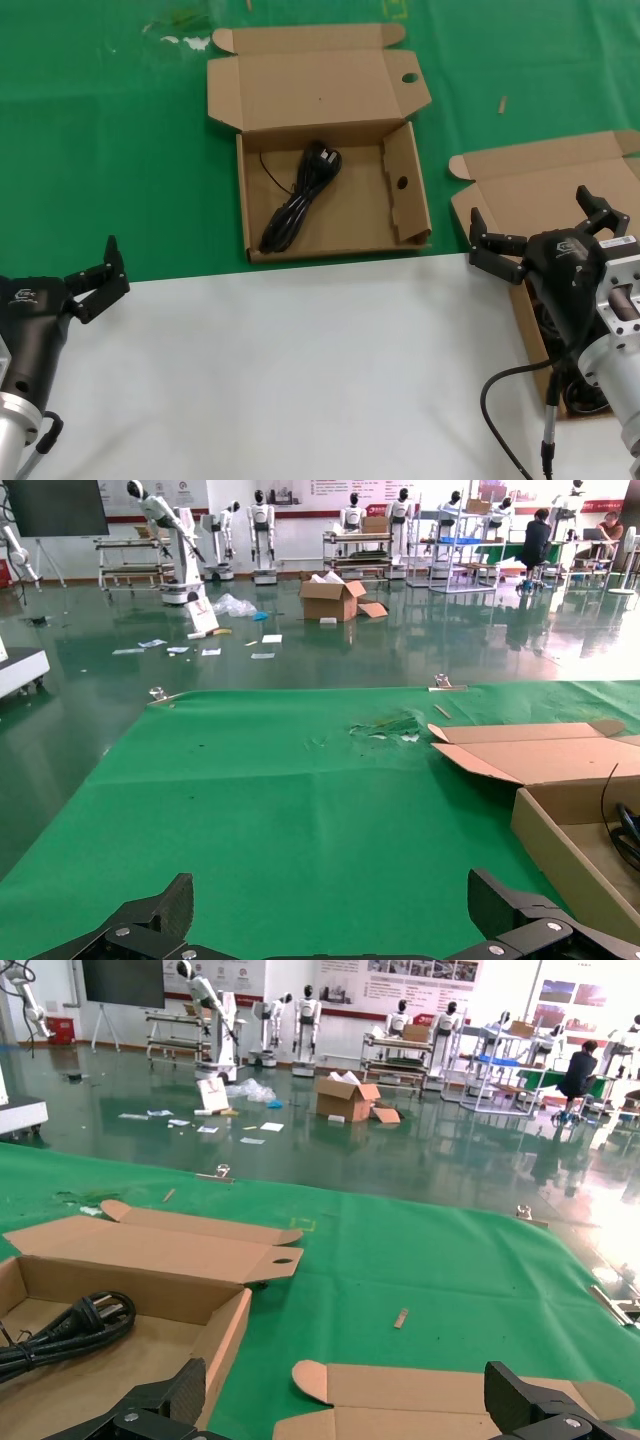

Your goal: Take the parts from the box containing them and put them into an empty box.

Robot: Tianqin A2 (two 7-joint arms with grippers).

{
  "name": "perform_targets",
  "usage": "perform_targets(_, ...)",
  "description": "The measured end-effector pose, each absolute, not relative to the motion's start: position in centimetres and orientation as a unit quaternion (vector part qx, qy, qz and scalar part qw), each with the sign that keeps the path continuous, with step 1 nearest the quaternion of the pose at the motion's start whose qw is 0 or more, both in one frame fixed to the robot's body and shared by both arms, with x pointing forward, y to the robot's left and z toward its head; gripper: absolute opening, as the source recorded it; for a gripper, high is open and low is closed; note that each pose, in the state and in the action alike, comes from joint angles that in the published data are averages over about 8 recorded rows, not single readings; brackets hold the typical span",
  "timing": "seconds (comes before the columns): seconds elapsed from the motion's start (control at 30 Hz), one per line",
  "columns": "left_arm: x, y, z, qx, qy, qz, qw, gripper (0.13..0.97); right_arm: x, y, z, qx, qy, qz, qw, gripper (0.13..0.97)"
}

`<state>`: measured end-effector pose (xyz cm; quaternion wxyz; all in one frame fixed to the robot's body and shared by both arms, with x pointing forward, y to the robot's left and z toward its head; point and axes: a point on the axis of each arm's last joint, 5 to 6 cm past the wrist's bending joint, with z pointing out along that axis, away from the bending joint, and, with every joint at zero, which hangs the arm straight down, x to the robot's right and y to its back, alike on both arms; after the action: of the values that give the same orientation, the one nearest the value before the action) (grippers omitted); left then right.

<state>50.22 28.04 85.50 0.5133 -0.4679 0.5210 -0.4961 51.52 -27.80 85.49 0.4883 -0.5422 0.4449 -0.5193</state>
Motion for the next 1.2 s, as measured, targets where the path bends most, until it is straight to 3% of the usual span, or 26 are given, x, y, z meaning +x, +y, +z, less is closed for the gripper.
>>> perform_targets(1.2, 50.22, 28.04, 85.5, -0.468, 0.521, -0.496, 0.513, 0.966, 51.52, -27.8, 85.49, -0.542, 0.445, -0.519, 0.488, 0.966)
